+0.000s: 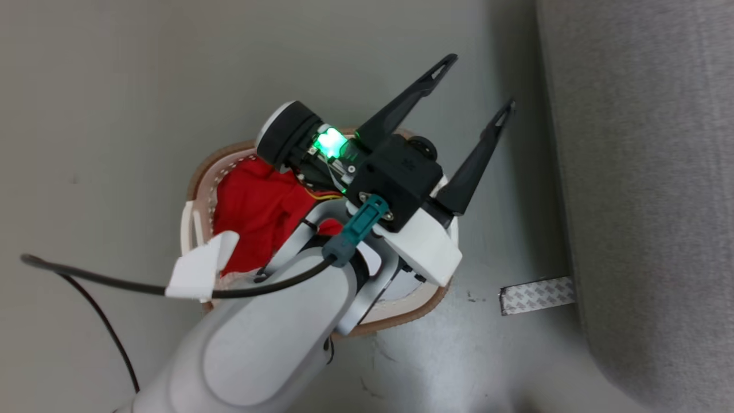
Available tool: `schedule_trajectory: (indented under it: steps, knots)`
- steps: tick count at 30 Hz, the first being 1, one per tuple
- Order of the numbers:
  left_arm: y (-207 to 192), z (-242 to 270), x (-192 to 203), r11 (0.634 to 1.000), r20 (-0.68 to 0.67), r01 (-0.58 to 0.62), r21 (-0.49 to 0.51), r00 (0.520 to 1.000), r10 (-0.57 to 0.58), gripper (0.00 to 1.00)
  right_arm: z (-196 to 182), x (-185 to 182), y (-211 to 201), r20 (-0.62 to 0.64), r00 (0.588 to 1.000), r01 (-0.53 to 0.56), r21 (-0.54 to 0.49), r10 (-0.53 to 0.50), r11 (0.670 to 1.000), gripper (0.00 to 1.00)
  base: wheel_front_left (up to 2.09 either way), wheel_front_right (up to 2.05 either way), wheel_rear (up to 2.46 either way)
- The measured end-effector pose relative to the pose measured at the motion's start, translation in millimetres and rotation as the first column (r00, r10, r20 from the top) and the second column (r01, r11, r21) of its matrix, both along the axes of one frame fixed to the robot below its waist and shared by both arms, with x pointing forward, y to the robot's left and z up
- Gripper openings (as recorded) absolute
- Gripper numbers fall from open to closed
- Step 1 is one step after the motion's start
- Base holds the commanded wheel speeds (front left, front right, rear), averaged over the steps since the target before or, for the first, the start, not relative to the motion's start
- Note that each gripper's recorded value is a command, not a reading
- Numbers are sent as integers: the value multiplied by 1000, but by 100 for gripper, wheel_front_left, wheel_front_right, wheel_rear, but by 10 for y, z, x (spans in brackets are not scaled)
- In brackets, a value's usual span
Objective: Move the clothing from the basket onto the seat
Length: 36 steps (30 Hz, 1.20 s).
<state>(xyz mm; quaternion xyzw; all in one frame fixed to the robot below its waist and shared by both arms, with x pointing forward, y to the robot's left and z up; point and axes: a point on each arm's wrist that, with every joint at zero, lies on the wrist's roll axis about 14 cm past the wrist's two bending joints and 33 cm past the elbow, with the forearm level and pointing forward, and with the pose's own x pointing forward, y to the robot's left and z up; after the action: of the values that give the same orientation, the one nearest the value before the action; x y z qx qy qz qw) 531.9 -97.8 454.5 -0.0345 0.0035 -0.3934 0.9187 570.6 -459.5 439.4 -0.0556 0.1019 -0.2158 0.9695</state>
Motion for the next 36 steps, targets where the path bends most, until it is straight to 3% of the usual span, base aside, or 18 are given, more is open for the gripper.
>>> schedule_trajectory:
  steps: [2,3,4,5,10,15,23,24,29,36]
  knots:
    - [68,-91,11,1000,-15,-16,14,1000,16,100,-226,-21,56,-41,999,12,25,-11,1000,0,0,0,0]
    - [94,-129,0,1000,-20,-20,23,1000,21,100,-251,-16,85,-42,999,12,32,-11,999,17,0,0,0]
    - [114,-151,-11,999,-25,-23,32,999,24,100,-199,1,92,-21,1000,14,33,-13,999,53,0,0,0]
    - [127,-149,-21,999,-28,-26,36,999,27,100,-110,-2,63,3,1000,22,29,-22,999,100,0,0,0]
    - [160,13,-35,998,-1,-46,35,999,46,100,29,-183,10,16,999,36,2,-36,999,100,0,0,0]
    - [309,205,-83,994,9,-99,35,995,99,100,353,-322,236,90,996,-26,-28,28,999,100,0,0,0]
    - [632,555,-198,979,57,-201,38,978,199,100,1179,-477,566,247,955,-132,-136,162,982,100,0,0,0]
    - [784,653,-233,968,72,-250,37,966,247,100,1432,-543,692,298,933,-160,-162,203,974,100,0,0,0]
    - [1153,852,-418,932,92,-361,21,929,358,100,1777,-795,991,369,885,-229,-188,285,955,100,0,0,0]
    - [1688,979,-676,867,122,-497,18,862,492,100,1834,-1058,1328,382,854,-308,-178,354,935,100,0,0,0]
